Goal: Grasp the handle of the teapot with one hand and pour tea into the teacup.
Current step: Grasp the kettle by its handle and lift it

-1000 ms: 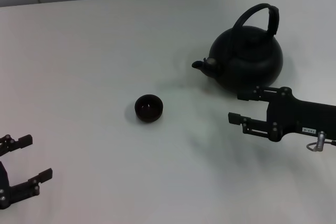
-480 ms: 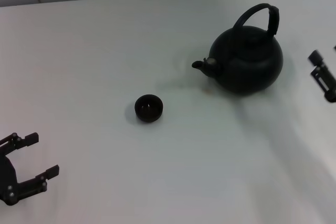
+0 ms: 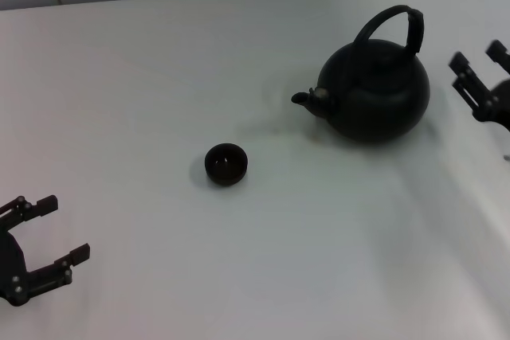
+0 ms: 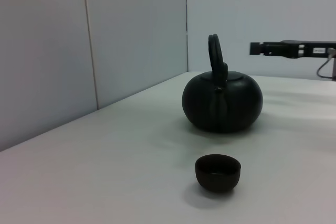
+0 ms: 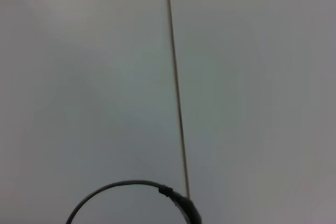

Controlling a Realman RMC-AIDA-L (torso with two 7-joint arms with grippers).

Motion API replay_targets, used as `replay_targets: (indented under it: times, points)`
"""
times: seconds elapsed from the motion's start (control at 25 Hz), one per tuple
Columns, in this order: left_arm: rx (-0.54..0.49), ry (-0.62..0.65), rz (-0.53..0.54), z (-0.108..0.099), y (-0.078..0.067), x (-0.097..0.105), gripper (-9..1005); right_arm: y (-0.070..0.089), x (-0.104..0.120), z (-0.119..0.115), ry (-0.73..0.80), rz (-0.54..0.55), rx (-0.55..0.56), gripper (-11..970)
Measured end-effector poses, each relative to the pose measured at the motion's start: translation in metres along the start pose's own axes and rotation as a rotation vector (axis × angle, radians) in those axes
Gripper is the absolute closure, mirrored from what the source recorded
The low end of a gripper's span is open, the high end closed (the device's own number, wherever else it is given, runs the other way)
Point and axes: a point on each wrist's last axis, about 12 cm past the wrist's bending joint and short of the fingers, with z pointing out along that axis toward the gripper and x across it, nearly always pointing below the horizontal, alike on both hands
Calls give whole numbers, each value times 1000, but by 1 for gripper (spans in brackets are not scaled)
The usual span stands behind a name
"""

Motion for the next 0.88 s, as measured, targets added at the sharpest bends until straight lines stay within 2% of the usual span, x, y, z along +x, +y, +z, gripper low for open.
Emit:
replay_targets:
  times: [0.16, 0.36, 0.56, 0.88]
  points:
    - [3, -6, 5, 4, 2, -2, 184, -5, -4, 26, 48, 17, -24, 339]
    - [11, -11, 10, 7, 4, -4, 184, -8, -6, 45, 116, 20, -58, 339]
    - [15, -12, 11, 8, 4, -5, 183, -6, -9, 53, 157, 13, -122, 338]
    - [22, -16, 9, 9, 3, -5, 184, -9, -10, 56, 164, 12, -104, 338]
